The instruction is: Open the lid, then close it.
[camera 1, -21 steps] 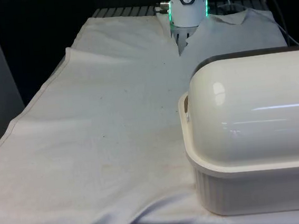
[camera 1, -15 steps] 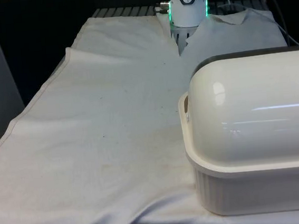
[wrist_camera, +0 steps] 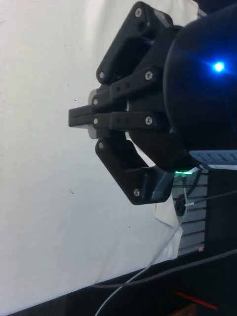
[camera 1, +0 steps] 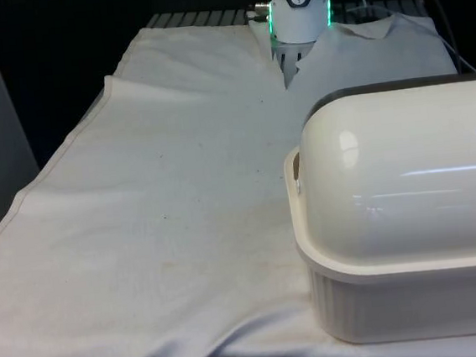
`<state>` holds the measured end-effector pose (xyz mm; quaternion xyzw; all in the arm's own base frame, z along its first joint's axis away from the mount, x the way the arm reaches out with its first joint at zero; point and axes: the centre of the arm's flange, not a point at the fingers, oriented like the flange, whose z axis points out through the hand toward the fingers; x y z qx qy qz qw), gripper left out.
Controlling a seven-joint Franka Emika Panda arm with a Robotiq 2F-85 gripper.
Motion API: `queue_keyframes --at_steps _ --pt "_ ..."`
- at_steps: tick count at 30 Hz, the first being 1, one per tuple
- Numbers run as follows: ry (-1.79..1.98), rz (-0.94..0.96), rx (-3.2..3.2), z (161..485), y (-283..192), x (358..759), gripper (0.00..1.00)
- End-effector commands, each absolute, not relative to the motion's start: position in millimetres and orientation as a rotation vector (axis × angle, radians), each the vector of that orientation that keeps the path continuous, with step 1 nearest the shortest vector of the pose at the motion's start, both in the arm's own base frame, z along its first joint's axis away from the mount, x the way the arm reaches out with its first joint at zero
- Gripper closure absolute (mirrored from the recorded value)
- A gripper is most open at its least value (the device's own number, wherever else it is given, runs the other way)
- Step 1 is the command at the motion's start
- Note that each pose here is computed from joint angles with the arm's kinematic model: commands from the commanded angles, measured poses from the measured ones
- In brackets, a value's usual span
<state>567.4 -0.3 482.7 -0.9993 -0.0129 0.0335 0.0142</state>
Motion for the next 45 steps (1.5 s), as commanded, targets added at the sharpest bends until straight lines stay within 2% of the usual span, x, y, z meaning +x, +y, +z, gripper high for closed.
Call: queue_keyframes --at_steps 1,7,35,45 --pt "-0.047 0.090 -3.106 484 0 565 1.00" --pt "-0.068 0.096 -3.106 483 1 561 1.00" --pt "-0.173 -0.163 -3.055 468 21 551 1.00" --pt "-0.207 -0.231 -3.026 453 32 552 1.00"
